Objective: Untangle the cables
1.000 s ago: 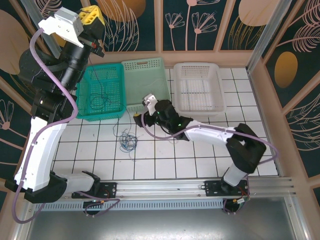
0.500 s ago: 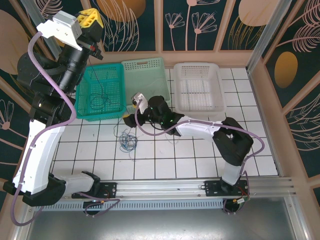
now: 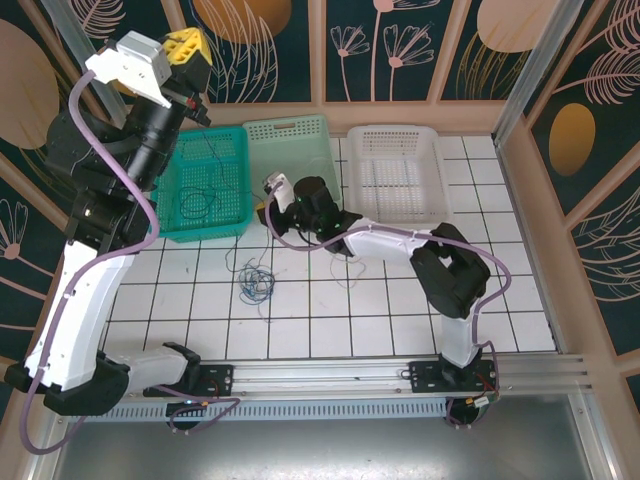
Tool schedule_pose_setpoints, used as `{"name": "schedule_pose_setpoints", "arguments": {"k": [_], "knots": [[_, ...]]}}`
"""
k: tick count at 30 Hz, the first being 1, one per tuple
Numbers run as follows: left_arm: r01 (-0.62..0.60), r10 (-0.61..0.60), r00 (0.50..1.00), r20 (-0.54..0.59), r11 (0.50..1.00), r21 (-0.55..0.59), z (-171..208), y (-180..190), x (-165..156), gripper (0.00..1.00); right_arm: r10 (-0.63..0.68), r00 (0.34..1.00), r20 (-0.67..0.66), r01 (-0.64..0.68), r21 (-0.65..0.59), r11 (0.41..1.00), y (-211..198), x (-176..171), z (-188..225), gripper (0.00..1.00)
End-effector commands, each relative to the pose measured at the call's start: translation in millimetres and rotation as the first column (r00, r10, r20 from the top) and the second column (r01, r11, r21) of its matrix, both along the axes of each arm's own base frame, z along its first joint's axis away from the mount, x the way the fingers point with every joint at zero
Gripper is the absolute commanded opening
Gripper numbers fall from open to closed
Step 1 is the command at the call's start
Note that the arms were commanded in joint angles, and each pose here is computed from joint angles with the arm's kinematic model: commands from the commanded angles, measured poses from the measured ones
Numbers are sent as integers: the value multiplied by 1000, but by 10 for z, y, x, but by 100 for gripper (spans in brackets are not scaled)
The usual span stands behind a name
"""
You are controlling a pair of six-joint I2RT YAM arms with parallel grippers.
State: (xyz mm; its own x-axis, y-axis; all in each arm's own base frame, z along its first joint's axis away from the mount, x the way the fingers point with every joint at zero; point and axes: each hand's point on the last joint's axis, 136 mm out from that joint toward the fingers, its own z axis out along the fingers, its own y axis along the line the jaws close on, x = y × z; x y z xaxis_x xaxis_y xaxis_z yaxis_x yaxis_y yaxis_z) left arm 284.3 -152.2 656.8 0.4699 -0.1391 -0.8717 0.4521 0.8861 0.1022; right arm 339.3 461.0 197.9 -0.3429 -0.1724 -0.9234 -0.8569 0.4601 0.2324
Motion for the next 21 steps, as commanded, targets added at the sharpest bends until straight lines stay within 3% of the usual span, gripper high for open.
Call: {"name": "schedule_pose_setpoints", "arguments": {"k": [1,11,21], "knots": [[-40,41,999,21,998,-56,-58,150,-86,2,-24,998,57,20,74,997,-75,143,667,0],[-13,5,988,-157,999,-49,-1099,100,26,11,-96,993,70,80,208,975,-493,633,1808,0],[191,-150,904,-401,980,64,-2338,-348,164,29,-126,990,67,105,254,961,-719,705,2180,0]]}}
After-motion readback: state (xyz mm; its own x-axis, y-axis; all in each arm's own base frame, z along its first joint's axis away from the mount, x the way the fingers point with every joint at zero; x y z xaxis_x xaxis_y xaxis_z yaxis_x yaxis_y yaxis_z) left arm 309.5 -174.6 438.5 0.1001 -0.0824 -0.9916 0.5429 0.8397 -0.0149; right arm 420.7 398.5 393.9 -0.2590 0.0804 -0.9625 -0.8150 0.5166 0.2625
